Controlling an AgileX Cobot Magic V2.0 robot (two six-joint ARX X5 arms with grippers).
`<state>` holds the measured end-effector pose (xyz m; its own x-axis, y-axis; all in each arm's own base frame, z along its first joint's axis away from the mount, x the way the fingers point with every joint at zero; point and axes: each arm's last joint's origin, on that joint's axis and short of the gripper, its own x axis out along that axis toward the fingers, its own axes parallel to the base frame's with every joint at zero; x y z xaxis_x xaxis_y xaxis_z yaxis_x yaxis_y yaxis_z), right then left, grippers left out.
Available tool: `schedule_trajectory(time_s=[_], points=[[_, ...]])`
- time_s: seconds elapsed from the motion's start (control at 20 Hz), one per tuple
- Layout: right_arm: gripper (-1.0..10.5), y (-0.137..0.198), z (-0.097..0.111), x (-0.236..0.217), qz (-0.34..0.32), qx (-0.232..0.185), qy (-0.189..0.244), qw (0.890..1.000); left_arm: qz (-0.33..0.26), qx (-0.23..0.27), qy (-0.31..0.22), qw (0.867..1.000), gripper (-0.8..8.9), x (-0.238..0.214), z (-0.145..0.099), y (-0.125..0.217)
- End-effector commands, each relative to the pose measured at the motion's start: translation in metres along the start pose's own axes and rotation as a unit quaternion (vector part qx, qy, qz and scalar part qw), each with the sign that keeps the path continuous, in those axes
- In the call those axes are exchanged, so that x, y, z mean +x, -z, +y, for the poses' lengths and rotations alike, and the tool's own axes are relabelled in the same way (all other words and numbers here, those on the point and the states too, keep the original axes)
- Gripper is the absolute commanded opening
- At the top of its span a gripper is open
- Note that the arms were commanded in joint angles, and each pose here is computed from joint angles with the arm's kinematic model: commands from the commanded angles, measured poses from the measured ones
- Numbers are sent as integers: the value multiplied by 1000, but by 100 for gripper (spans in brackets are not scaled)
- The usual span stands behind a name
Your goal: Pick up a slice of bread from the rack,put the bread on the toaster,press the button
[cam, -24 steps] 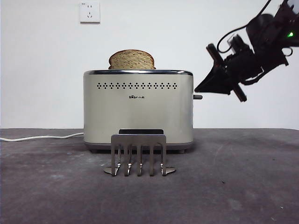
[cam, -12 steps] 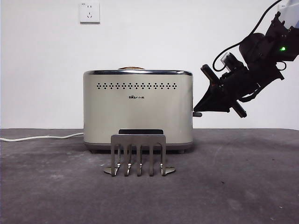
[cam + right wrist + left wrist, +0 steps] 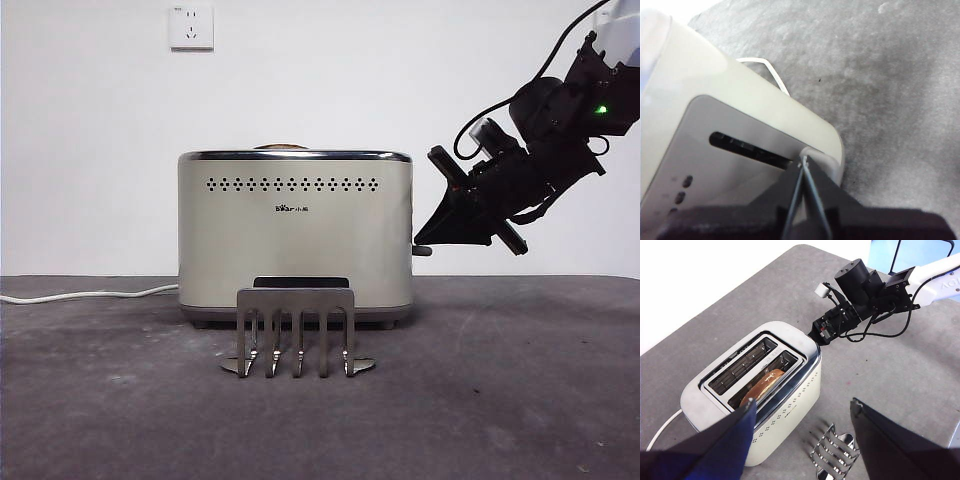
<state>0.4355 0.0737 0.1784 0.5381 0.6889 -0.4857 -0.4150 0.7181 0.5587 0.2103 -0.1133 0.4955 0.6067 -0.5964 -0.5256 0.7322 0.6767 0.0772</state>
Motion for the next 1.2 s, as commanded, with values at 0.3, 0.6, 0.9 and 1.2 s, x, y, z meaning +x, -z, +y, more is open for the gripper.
schedule_trajectory(time_s=[0.3, 0.6, 0.9, 1.2], points=[[-12, 29, -17, 15, 54, 33, 29, 998, 4, -4, 4, 1000, 315, 2, -1, 1], [-12, 29, -17, 15, 55, 33, 28, 998, 9, -5, 5, 1000, 315, 2, -1, 2], [-12, 9, 0, -1, 17, 9, 7, 1000, 14, -7, 6, 1000, 315, 2, -1, 3], [-12, -39, 74, -79, -82, -70, -14, 994, 16, -7, 7, 1000, 315, 2, -1, 3]])
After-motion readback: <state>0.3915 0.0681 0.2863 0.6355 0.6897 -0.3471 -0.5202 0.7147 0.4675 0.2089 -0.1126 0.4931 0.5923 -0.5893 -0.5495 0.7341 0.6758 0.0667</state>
